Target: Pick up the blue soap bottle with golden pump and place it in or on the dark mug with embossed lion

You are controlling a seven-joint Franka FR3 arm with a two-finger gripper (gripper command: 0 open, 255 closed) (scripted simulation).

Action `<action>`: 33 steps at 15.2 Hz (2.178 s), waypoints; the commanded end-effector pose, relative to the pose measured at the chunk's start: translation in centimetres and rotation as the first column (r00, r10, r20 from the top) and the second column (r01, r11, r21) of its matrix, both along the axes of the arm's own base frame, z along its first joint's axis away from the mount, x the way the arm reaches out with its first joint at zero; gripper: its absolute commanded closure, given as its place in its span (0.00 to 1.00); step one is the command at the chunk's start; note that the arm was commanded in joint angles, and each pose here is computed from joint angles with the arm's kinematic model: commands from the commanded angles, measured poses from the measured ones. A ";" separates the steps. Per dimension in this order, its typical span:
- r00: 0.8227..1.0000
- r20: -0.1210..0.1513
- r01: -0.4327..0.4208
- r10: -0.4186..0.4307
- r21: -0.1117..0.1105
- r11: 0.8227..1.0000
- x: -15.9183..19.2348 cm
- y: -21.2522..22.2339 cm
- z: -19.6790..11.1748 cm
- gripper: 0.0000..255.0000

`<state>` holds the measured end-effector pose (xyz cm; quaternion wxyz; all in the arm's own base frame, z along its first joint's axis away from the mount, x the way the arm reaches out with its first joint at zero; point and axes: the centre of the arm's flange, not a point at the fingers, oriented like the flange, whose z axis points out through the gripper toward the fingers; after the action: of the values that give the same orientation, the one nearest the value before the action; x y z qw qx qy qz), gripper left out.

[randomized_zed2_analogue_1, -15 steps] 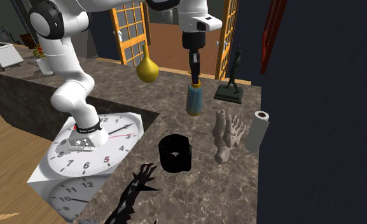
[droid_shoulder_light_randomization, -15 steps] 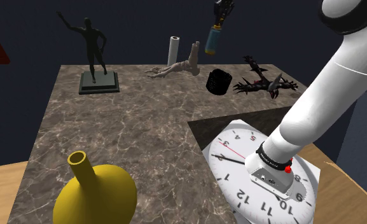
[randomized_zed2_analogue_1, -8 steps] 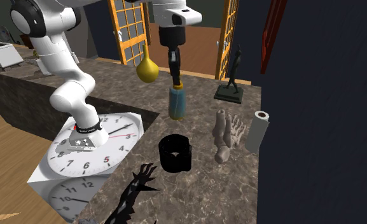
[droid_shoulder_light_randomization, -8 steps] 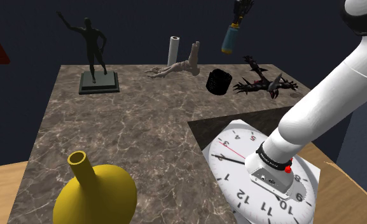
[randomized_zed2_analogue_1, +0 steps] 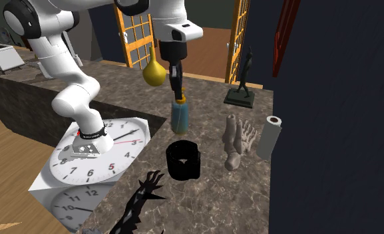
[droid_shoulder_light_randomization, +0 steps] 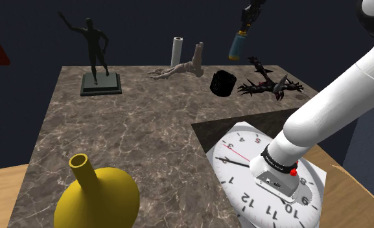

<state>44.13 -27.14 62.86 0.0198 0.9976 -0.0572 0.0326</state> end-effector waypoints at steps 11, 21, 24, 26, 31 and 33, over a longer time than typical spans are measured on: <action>1.000 0.001 0.000 0.000 0.000 1.000 0.0 0.0 -6.3 1.00; 1.000 0.001 0.000 0.000 0.000 1.000 0.0 0.0 -11.0 1.00; 1.000 0.001 0.000 0.000 0.000 1.000 0.0 0.0 -11.0 1.00; 1.000 0.001 0.000 0.000 0.000 1.000 0.0 0.0 -11.0 1.00; 1.000 0.001 0.000 0.000 0.000 1.000 0.0 0.0 -11.0 0.00; 1.000 0.001 0.000 0.000 0.000 1.000 0.0 0.0 -11.0 0.00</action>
<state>44.11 -27.12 51.82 0.0200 0.9976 -0.0572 0.0329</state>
